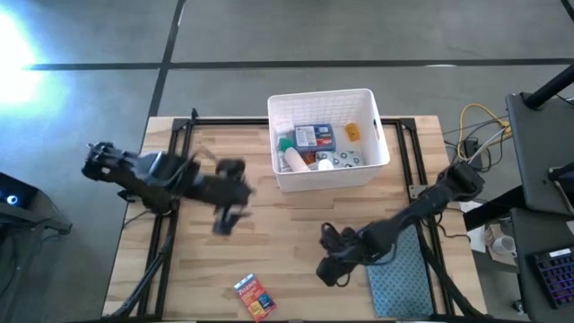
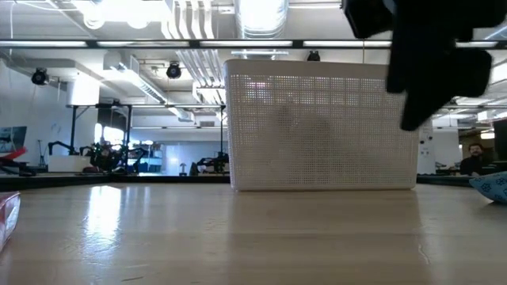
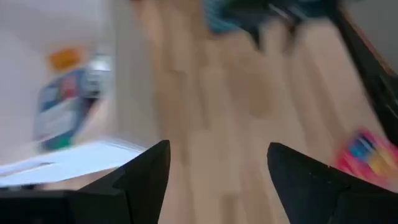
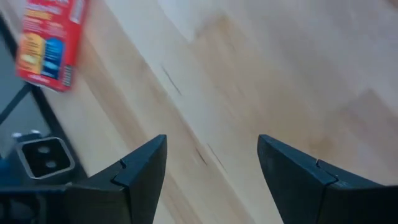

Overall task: Pick & place medical supplies in basket/bin
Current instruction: Put the red medicine box into the white bin

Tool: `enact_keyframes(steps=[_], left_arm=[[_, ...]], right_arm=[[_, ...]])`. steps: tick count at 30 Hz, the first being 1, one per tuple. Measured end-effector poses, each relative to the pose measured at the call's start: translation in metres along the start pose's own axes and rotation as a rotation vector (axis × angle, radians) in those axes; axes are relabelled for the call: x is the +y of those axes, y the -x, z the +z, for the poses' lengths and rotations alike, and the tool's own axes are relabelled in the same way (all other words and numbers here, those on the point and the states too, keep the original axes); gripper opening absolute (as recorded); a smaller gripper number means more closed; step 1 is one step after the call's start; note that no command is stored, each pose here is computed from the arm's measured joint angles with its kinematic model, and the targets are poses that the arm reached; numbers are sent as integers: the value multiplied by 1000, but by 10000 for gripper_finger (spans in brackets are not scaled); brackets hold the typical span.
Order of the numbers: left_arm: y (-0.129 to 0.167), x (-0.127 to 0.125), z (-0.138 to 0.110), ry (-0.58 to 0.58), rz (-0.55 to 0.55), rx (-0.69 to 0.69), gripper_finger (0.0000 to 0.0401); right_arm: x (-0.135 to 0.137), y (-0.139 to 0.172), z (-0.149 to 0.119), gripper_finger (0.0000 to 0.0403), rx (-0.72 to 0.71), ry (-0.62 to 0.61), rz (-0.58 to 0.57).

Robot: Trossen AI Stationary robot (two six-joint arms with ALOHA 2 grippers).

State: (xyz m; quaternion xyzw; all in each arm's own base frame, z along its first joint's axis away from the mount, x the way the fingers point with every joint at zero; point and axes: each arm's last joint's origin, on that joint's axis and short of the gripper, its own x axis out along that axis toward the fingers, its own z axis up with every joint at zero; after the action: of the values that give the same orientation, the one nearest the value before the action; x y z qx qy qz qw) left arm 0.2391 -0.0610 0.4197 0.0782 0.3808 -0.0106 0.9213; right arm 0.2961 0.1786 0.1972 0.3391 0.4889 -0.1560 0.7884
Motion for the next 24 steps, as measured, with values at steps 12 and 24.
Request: enact_keyframes(steps=[12,24], left_arm=[[-45,-123,-95,-276,-304,13,242],[-84,-189,-123,575,-424,251,242]], right_arm=[[8,6,18,240,-31,103,32],[27,6,33,240,-135,98,257]])
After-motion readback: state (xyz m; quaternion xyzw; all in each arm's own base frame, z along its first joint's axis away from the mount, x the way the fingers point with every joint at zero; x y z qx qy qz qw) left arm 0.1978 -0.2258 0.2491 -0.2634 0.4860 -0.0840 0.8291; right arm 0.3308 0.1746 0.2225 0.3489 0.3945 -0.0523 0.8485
